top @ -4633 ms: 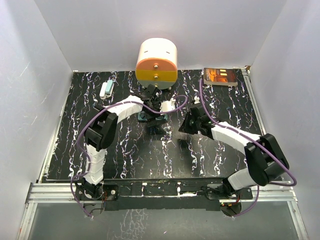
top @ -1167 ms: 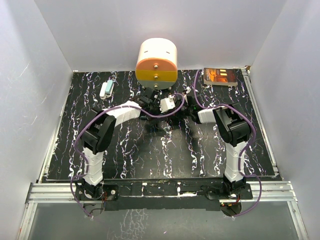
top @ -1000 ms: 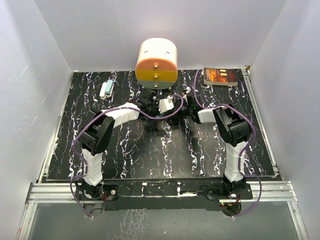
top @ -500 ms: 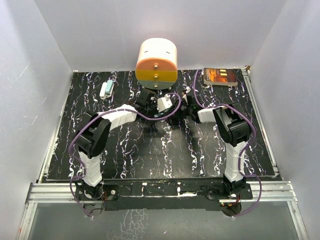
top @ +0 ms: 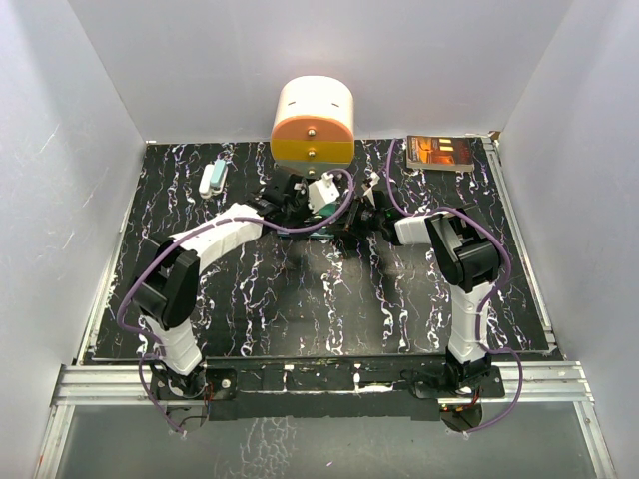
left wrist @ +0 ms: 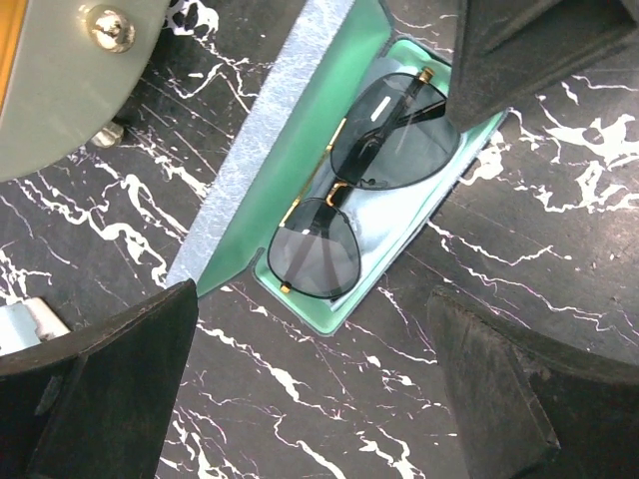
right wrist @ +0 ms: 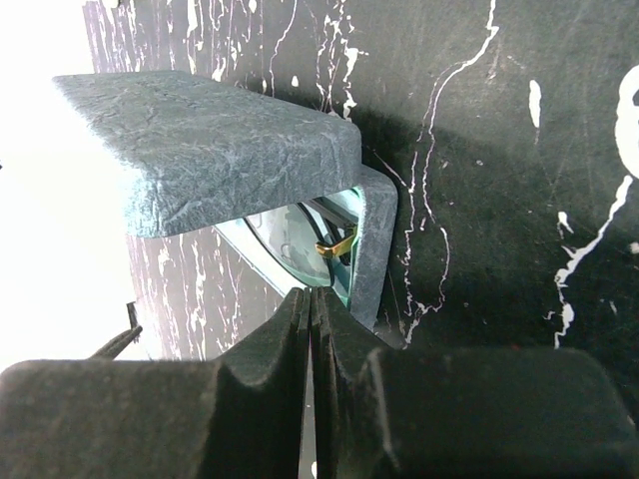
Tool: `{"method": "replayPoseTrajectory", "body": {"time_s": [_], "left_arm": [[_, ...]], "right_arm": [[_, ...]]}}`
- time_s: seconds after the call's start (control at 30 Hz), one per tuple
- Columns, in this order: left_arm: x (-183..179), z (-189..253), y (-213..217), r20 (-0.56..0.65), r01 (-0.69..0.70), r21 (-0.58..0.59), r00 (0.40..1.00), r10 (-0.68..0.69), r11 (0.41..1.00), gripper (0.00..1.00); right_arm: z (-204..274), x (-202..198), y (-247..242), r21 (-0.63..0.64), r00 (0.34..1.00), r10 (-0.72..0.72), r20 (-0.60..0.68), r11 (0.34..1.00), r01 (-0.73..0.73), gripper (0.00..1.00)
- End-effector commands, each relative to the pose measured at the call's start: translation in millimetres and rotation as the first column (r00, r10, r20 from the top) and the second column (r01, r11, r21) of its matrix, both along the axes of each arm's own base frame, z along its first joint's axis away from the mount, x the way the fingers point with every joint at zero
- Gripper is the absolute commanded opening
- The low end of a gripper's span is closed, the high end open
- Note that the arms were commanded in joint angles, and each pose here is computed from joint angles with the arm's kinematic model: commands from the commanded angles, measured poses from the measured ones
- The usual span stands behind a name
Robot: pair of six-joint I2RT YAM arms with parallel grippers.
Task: Organize the sunglasses
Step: Close the sunglasses case at the center of the board.
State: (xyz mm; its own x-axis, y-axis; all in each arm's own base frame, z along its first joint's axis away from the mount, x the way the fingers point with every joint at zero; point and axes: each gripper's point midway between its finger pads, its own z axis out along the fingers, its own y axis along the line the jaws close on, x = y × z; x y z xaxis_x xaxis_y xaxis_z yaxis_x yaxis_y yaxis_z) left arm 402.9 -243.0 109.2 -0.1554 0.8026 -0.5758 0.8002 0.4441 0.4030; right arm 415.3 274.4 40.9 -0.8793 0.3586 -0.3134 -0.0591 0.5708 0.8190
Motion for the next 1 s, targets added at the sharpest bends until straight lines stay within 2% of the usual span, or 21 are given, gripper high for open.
{"method": "replayPoseTrajectory", "body": {"time_s": [0.0, 0.2, 0.33, 0.43, 0.63, 0.73, 0.8, 0.9, 0.97], "left_arm": [[5, 47, 7, 0.057, -0.077, -0.047, 0.995, 0.079, 0.996, 0.97], [10, 72, 10, 0.106, -0.114, -0.074, 0.987, 0.122, 0.991, 0.97], [19, 85, 13, 0.156, -0.143, -0.086, 0.975, 0.155, 0.986, 0.97], [26, 93, 15, 0.171, -0.18, -0.1, 0.966, 0.196, 0.978, 0.97], [37, 97, 18, 0.178, -0.243, -0.099, 0.95, 0.257, 0.965, 0.97], [41, 99, 14, 0.182, -0.243, -0.118, 0.948, 0.262, 0.963, 0.97], [45, 99, 9, 0.186, -0.238, -0.132, 0.948, 0.26, 0.962, 0.97], [54, 94, 2, 0.178, -0.242, -0.135, 0.948, 0.264, 0.961, 0.97], [60, 89, -1, 0.165, -0.251, -0.131, 0.948, 0.271, 0.959, 0.97]], "right_arm": [[42, 15, 8, 0.057, 0.991, 0.024, 0.133, 0.998, -0.032, 0.1], [53, 11, 6, 0.068, 0.988, 0.029, 0.154, 0.997, -0.04, 0.17], [65, 6, 6, 0.087, 0.984, 0.05, 0.169, 0.994, -0.066, 0.33], [72, 3, -2, 0.07, 0.983, 0.044, 0.179, 0.996, -0.057, 0.38], [78, 3, -28, -0.043, 0.983, 0.01, 0.182, 0.999, -0.002, 0.38], [68, 8, -43, -0.161, 0.987, -0.025, 0.157, 0.986, 0.051, 0.25], [58, 11, -49, -0.215, 0.991, -0.033, 0.13, 0.975, 0.06, 0.2], [47, 11, -47, -0.231, 0.996, -0.005, 0.089, 0.973, 0.025, 0.21], [48, 12, -41, -0.207, 0.995, 0.011, 0.098, 0.978, 0.009, 0.26]]}}
